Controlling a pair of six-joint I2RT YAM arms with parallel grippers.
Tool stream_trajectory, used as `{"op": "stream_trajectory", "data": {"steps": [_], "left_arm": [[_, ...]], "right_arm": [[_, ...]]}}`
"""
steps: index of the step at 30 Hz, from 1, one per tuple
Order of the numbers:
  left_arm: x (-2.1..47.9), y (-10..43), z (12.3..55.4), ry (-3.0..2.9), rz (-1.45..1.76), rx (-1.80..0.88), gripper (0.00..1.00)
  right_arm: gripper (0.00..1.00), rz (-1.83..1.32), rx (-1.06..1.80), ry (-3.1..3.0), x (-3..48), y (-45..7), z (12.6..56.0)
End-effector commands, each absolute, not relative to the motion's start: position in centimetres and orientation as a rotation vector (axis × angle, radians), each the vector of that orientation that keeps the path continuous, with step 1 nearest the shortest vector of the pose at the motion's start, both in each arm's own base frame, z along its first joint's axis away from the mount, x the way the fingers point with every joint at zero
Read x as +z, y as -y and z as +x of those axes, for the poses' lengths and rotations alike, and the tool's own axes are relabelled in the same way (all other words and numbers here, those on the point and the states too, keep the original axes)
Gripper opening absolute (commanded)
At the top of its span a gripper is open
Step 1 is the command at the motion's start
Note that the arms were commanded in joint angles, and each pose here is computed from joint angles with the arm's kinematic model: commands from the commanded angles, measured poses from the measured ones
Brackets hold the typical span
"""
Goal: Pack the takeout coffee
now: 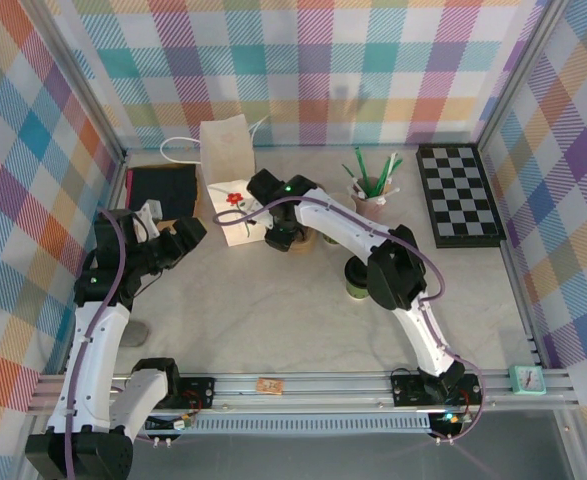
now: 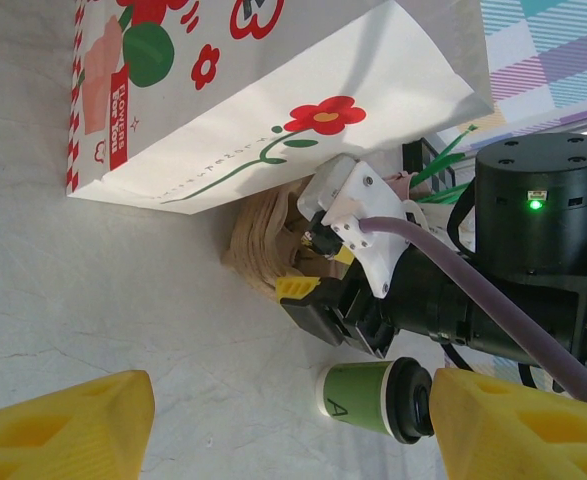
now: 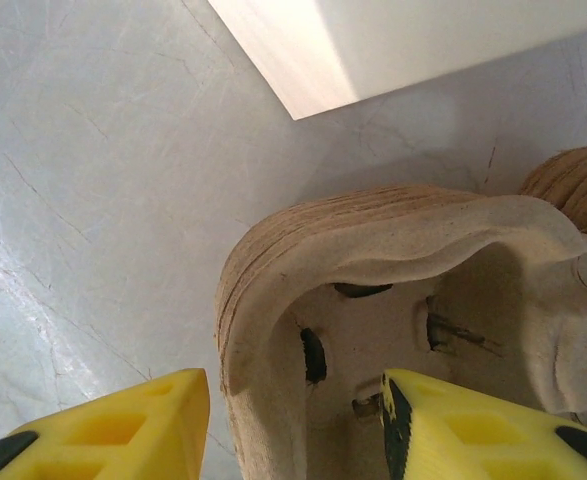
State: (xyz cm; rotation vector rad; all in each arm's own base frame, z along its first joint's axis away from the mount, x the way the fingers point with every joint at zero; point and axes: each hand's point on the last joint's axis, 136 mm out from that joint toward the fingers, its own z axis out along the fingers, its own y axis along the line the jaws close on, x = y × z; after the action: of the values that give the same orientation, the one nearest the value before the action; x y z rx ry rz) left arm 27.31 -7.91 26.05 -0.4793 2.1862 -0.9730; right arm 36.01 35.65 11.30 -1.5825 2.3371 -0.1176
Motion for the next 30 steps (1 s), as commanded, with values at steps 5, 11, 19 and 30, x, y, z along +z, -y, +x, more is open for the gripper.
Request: {"op": "stream_trajectory", "data": {"steps": [5, 11, 19, 30], "left_arm": [[25.75, 7.92, 27.27, -2.193, -0.479, -0.991, 0.73], [25.82, 7.99, 27.28, -2.190, -0.475, -0.998, 0.73], [26.06, 8.07, 27.28, -2.184, -0.467, -1.003, 0.73], [26.13, 8.07, 27.24, -2.181, -0.464, -1.002, 0.73]], "right_arm": [[0.41, -1.609, -0.112, -2.336, 11.69, -35.73, 35.43], [0.31, -1.606, -0.114, -2.338, 11.77, -35.66, 35.41], [0.38, -1.618, -0.112, -2.338, 11.78, -35.77, 35.04], [0.26, -1.619, -0.122, -2.356, 11.17, -35.63, 34.99]]}}
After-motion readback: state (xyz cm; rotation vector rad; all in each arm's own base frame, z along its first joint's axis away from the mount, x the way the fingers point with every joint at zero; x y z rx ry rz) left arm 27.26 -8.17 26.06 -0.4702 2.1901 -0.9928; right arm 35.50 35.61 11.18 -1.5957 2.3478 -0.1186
